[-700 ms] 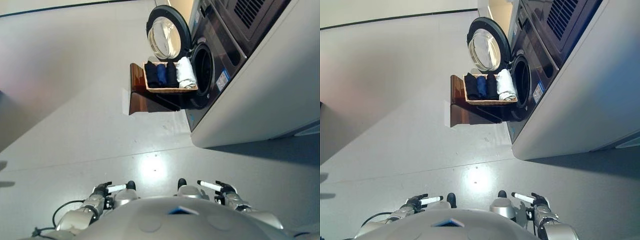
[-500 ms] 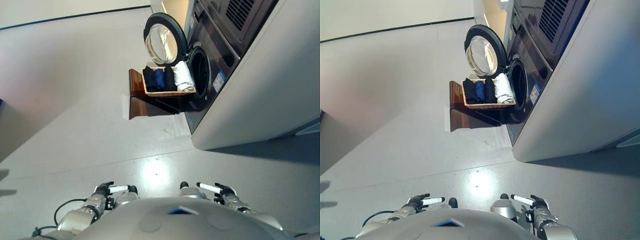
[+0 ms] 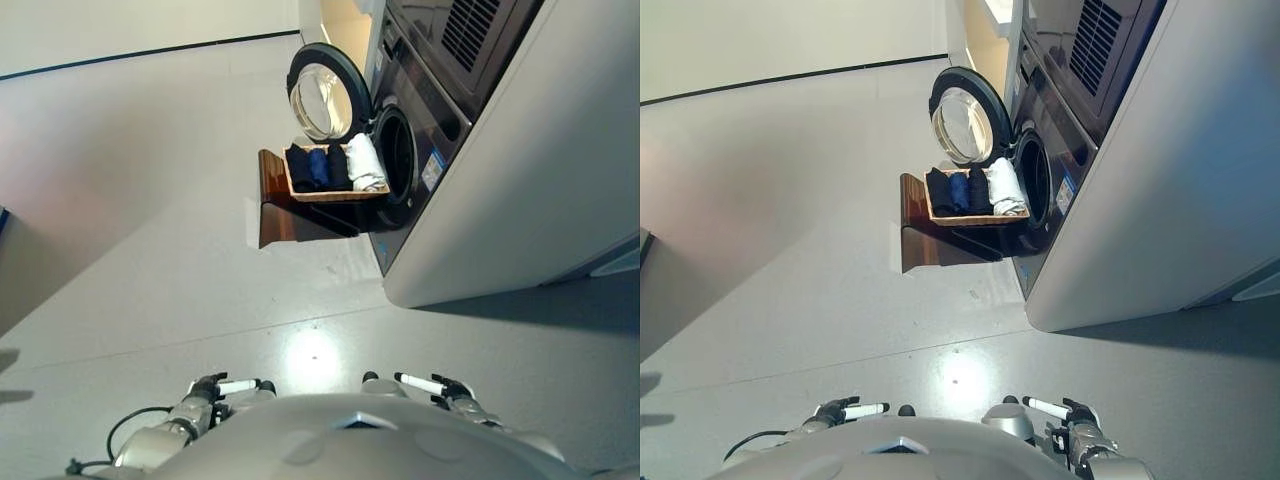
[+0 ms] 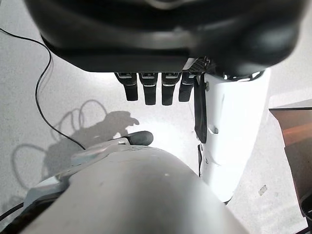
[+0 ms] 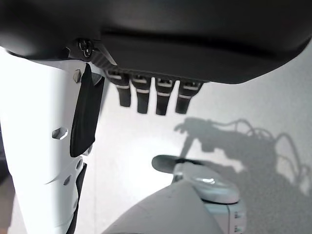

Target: Pick up the clothes and place them into the washing machine

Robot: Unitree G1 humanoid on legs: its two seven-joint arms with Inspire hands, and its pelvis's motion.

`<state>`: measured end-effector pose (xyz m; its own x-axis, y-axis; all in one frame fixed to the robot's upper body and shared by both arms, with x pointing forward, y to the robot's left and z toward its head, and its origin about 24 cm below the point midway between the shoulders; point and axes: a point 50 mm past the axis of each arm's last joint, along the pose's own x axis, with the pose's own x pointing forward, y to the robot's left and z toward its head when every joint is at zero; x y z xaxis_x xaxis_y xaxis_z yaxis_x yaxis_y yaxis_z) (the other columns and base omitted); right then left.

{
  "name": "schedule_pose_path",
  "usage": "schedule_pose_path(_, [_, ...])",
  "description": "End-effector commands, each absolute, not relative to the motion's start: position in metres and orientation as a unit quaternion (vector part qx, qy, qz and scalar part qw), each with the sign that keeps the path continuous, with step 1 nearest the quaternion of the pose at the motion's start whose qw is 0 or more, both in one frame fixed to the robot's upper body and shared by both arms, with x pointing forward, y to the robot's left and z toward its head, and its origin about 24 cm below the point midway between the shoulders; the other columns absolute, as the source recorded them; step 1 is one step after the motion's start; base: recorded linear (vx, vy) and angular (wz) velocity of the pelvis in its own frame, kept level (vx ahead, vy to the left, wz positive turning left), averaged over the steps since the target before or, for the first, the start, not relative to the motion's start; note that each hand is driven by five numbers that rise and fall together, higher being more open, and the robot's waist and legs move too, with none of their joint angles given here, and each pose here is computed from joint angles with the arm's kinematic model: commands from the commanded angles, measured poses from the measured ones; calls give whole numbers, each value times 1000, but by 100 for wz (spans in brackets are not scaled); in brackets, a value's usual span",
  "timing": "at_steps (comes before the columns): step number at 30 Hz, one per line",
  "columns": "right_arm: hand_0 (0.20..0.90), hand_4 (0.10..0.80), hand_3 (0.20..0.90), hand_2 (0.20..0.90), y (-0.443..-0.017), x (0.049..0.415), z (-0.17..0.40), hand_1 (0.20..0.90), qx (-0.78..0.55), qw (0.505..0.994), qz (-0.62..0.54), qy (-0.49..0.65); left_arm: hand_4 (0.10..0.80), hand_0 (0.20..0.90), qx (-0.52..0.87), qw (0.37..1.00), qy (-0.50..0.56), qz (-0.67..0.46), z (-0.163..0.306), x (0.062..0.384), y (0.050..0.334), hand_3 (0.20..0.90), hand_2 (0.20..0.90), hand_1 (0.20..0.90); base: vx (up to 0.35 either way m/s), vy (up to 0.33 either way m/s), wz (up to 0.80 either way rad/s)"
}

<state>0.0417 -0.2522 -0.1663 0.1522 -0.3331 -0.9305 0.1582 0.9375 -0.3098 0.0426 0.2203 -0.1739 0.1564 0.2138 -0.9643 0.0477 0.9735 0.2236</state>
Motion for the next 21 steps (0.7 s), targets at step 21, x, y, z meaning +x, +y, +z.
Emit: schedule_pose_path(21, [900, 800, 900, 900, -263, 78, -158, 900, -19, 782, -231, 579, 800, 900, 93, 776, 615, 105, -165, 79, 238, 900, 900, 900, -7, 115, 4])
